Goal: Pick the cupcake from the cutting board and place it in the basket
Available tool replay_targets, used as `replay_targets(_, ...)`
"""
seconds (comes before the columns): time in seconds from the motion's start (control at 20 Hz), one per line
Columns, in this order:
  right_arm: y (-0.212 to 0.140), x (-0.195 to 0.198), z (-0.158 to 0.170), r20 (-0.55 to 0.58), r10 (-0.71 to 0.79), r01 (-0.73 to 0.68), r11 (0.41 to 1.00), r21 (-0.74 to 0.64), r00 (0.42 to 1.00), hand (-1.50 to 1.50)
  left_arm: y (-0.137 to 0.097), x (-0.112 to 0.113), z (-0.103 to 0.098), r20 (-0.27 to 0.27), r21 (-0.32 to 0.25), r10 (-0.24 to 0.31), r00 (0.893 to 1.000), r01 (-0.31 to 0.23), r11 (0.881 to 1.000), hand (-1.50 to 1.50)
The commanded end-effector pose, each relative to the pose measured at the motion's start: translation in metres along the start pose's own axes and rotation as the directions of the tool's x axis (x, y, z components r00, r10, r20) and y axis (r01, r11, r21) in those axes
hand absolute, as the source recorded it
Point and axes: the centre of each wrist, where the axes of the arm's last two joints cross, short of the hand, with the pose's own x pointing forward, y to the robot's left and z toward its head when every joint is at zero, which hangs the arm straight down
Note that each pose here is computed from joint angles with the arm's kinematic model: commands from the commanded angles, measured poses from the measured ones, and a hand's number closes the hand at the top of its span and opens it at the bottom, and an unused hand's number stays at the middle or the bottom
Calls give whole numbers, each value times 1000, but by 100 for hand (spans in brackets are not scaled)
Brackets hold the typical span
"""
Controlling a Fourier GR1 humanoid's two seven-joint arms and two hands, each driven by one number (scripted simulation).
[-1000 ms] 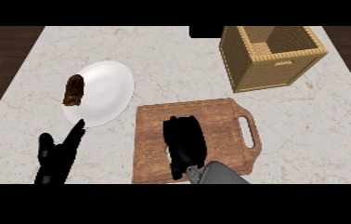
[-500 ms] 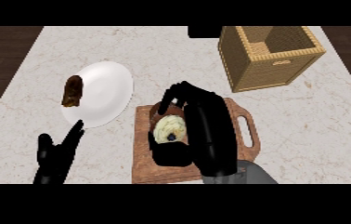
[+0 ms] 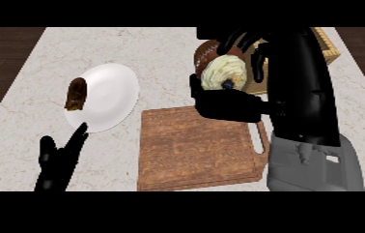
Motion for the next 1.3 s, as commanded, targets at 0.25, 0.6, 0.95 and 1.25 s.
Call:
replay_targets(0.25, -62, -4, -72, -107, 26, -31, 998, -47, 994, 150, 2, -10, -7, -59, -13, 13, 998, -14, 1000, 0)
replay_targets(0.6, -53, -35, -110, -140, 100, -106, 994, -40, 985, 150, -13, 1, -3, -45, -19, -5, 999, 4, 1000, 0)
replay_targets(0.95, -38, -96, -144, -160, 54, -61, 997, -37, 986, 150, -1, -1, 1, -44, -17, 1, 999, -2, 1000, 0)
replay_targets(1.25, -38, -138, -153, -220, -118, 106, 992, -67, 968, 150, -22, -6, 2, -42, -25, 11, 999, -12, 1000, 0)
